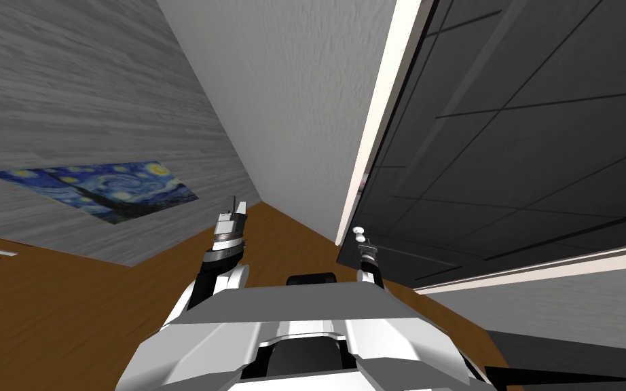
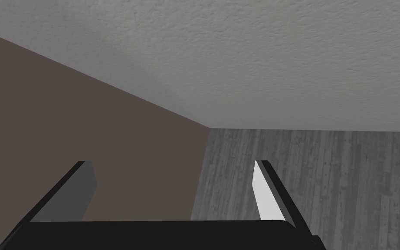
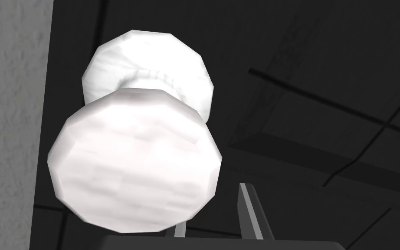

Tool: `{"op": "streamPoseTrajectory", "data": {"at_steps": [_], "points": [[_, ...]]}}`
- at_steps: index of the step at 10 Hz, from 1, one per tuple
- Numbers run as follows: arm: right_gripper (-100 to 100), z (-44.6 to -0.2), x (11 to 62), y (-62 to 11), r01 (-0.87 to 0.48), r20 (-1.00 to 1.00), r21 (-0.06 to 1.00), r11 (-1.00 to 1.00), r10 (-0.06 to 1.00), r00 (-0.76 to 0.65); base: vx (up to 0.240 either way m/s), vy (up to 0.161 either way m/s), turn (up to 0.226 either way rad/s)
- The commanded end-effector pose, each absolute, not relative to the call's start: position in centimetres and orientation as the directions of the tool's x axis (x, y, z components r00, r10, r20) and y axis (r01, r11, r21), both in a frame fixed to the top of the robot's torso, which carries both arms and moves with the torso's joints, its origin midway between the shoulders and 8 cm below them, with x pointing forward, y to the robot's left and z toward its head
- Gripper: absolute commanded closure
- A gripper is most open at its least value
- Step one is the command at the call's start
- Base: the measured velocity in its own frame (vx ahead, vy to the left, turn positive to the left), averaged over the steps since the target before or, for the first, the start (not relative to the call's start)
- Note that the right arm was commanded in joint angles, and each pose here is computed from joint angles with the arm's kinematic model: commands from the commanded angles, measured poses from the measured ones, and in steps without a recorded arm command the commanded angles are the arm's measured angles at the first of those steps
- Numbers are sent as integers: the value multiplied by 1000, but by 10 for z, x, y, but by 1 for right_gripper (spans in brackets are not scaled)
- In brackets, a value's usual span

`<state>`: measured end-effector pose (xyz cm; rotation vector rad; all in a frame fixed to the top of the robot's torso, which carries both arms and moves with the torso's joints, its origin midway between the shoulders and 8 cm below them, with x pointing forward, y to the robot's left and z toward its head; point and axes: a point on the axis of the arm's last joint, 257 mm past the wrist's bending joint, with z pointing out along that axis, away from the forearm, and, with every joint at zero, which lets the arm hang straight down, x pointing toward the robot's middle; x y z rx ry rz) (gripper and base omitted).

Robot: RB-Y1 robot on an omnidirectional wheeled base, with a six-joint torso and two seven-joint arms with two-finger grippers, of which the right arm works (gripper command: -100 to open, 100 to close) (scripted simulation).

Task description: Pull the door open

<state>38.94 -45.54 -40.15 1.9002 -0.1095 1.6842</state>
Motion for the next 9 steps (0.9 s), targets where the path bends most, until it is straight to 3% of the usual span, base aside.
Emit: {"op": "streamPoseTrajectory", "data": {"at_steps": [1, 2, 6, 9], "points": [[-100, -393, 405, -438, -424, 939, 344, -838, 310, 150, -23, 5, -9], [-100, -393, 408, -429, -440, 965, 263, -859, 237, 115, -77, -5, 39], [-100, -393, 411, -418, -457, 989, 148, -877, 133, 65, -79, -6, 20], [-100, -392, 412, -414, -460, 993, 115, -880, 103, 51, -44, 0, -1]]}}
